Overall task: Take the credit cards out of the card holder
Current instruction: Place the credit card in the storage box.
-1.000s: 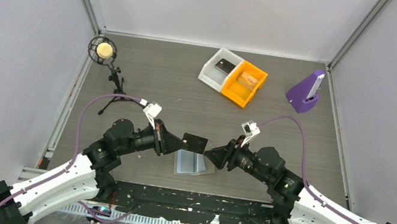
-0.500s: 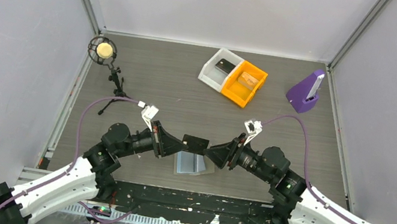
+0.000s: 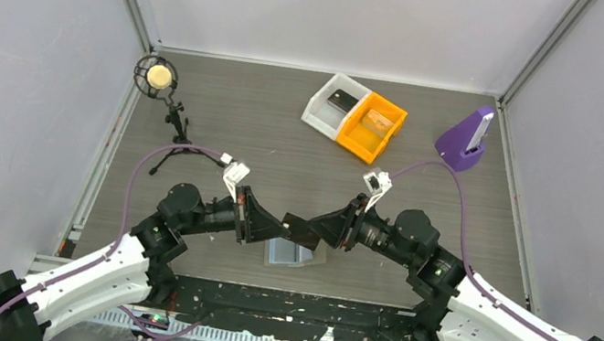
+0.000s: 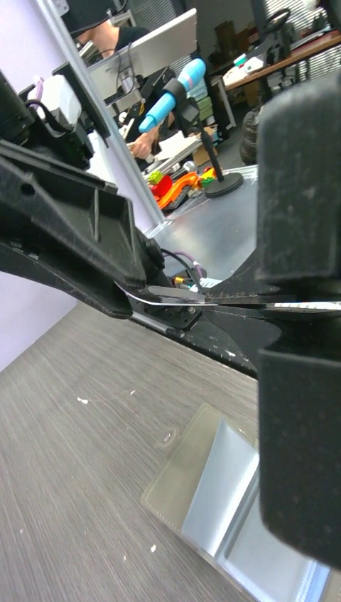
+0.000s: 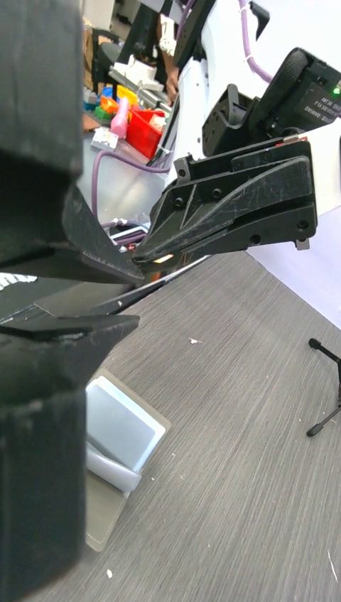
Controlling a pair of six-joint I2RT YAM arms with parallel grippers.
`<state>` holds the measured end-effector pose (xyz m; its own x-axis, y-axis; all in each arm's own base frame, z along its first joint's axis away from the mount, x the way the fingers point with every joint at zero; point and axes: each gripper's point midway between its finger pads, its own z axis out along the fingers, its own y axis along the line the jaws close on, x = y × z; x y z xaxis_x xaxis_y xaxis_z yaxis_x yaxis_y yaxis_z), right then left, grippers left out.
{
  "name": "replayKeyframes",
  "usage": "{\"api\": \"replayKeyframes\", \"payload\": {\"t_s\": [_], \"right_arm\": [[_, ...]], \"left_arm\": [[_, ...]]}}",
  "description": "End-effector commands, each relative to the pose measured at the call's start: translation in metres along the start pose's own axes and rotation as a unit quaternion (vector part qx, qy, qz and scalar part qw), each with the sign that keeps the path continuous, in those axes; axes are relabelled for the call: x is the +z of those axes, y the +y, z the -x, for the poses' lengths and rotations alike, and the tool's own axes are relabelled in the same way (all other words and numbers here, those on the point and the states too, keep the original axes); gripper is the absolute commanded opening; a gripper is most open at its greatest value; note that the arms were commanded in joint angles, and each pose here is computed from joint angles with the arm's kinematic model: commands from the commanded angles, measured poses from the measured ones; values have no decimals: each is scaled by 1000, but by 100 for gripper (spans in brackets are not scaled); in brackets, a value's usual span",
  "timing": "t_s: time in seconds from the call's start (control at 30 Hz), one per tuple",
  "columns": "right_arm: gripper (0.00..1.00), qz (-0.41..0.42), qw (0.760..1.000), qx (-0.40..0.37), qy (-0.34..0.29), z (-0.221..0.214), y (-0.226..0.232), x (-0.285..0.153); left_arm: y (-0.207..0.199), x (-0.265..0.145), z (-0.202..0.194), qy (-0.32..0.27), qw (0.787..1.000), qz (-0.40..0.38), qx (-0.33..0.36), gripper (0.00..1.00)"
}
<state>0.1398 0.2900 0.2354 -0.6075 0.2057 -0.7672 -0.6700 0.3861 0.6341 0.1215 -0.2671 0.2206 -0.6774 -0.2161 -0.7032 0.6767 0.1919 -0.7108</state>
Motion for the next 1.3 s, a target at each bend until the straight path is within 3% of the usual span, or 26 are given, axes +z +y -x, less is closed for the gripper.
{"api": "replayKeyframes", "payload": {"t_s": [0.0,0.03,0.1,0.2,0.3,0.37,0.7,0.83,0.9,0.93,1.03,1.07,1.2,1.27], "right_arm": [[18,53,998,-32,-2,17,29,-2],[8,53,998,-33,-3,18,29,-3],[6,52,998,-34,-8,21,30,-5],[5,47,998,-34,-12,23,27,-10],[5,46,998,-32,-17,23,25,-14],[5,48,998,-30,-15,21,24,-16],[5,83,996,-16,-1,13,32,-14],[5,99,995,-11,7,10,36,-11],[5,103,994,-11,13,9,38,-10],[5,104,994,-13,16,9,38,-9],[12,103,994,-12,20,11,35,-5],[15,104,994,-12,22,12,33,-5],[35,108,994,-10,20,15,25,-11],[39,113,993,-2,19,17,22,-16]], "left_arm": [[-30,2,18,-6,998,-53,39,0],[-29,2,18,-5,998,-48,38,0],[-25,1,18,-2,999,-31,33,6],[-18,-1,15,7,1000,-8,26,25],[-12,-4,15,7,1000,12,19,51],[-9,-6,17,-2,1000,25,6,59],[-13,-3,21,-9,1000,13,2,66],[-17,2,24,-5,1000,1,2,63],[-19,6,26,-2,1000,-4,1,57],[-21,7,28,0,1000,-8,2,51],[-28,12,32,2,1000,-24,-3,8],[-30,13,33,3,999,-31,-5,0],[-34,15,37,-8,999,-45,-13,0],[-32,17,38,-7,999,-42,-16,0]]}}
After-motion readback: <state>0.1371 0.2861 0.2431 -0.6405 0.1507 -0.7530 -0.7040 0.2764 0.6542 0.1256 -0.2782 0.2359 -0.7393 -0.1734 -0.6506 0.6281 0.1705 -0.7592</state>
